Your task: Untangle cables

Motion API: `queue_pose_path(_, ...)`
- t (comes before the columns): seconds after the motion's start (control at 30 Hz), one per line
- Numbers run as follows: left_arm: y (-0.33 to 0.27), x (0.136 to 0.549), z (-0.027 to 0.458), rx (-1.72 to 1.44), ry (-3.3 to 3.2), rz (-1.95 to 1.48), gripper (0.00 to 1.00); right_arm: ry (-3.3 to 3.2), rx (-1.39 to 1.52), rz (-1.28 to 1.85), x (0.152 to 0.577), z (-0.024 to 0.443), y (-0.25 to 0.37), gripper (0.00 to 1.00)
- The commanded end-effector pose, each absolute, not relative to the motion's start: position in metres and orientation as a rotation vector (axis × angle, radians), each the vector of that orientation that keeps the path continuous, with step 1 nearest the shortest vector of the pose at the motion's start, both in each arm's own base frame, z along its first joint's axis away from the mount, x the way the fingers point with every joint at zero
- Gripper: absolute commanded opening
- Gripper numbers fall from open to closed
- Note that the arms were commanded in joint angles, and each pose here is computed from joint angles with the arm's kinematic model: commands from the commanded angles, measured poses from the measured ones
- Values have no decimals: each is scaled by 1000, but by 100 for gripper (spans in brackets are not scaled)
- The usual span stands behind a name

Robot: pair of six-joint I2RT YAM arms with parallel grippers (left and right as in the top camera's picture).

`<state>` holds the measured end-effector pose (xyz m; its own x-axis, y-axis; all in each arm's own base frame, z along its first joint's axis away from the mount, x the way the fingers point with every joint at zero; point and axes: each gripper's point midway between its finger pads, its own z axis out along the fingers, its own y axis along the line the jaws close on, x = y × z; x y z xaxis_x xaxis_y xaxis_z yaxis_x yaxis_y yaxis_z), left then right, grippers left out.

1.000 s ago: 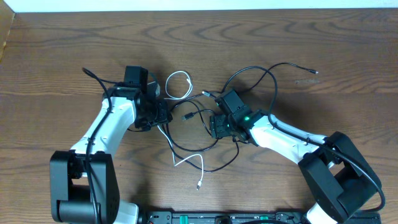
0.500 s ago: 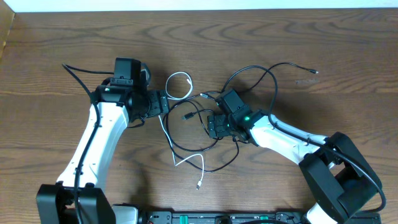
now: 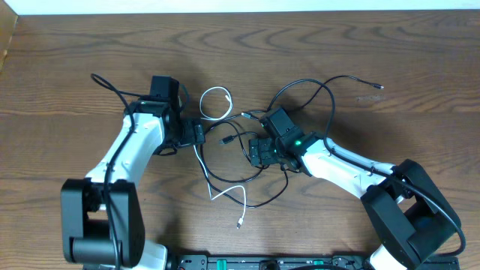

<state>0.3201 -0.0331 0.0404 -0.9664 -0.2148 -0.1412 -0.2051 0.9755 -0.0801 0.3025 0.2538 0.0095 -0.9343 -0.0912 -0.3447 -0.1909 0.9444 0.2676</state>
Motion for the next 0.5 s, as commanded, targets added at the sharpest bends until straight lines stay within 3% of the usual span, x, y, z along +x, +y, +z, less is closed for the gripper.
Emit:
queue_pose_path(0.0, -28, 314, 29, -319, 3013, -55, 98, 2827, -195, 381, 291, -8, 243, 96)
queue_pose_path(0.47, -48, 323, 33, -302, 2984, -230, 100, 2824, -195, 384, 292, -8, 243, 99)
